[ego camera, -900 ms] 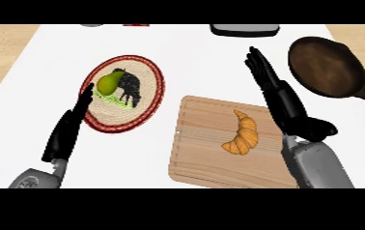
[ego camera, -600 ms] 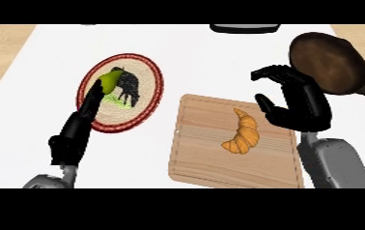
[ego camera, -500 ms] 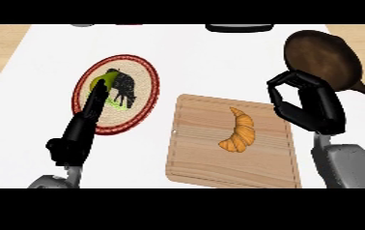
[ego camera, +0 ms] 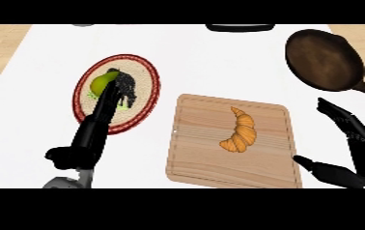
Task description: Pick the croissant from the cutting board and place it in the pan
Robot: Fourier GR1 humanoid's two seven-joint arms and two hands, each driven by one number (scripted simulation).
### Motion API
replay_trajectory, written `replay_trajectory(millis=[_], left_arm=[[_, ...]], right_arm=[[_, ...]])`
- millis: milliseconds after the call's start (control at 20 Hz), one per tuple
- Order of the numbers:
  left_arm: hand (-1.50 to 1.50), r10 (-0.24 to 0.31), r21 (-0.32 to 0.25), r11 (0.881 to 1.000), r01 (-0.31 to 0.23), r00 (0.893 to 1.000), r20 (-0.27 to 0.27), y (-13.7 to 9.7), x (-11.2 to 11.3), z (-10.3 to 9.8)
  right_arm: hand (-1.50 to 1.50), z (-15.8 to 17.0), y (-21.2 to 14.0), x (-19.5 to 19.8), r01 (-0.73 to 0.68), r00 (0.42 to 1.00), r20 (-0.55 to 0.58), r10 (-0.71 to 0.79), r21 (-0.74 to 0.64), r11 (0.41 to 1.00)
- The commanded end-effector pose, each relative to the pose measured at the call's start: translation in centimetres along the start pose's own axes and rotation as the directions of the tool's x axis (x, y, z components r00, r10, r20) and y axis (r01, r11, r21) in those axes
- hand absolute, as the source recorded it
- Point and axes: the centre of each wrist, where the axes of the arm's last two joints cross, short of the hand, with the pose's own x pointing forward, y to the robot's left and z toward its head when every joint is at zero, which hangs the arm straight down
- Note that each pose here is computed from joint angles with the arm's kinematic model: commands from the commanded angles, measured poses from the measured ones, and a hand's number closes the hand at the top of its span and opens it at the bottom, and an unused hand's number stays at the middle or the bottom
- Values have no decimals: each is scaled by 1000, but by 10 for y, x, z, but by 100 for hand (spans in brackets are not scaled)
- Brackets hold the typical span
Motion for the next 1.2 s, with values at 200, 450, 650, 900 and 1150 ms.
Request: replay_trajectory(millis=[200, 450, 650, 900, 1150], left_arm=[[0, 18, -37, 999, -18, 1000, 12, -19, -5, -6], [0, -3, -40, 999, 4, 999, 32, -7, 2, -10], [0, 6, -25, 1000, -6, 1000, 21, -2, 9, -13], [0, 32, -42, 999, -32, 999, 7, -21, 2, -11], [0, 12, -21, 1000, -12, 1000, 11, -16, -7, 0]], right_arm=[[-150, -33, -13, 42, -229, 969, -54, 241, 168, 959], [-150, -66, 24, 68, -340, 913, -119, 390, 307, 889], [-150, -69, 38, 63, -434, 826, -134, 547, 468, 770], [-150, -82, 71, 51, -464, 757, -99, 646, 615, 637], [-150, -79, 104, 41, -493, 686, -105, 720, 661, 565]])
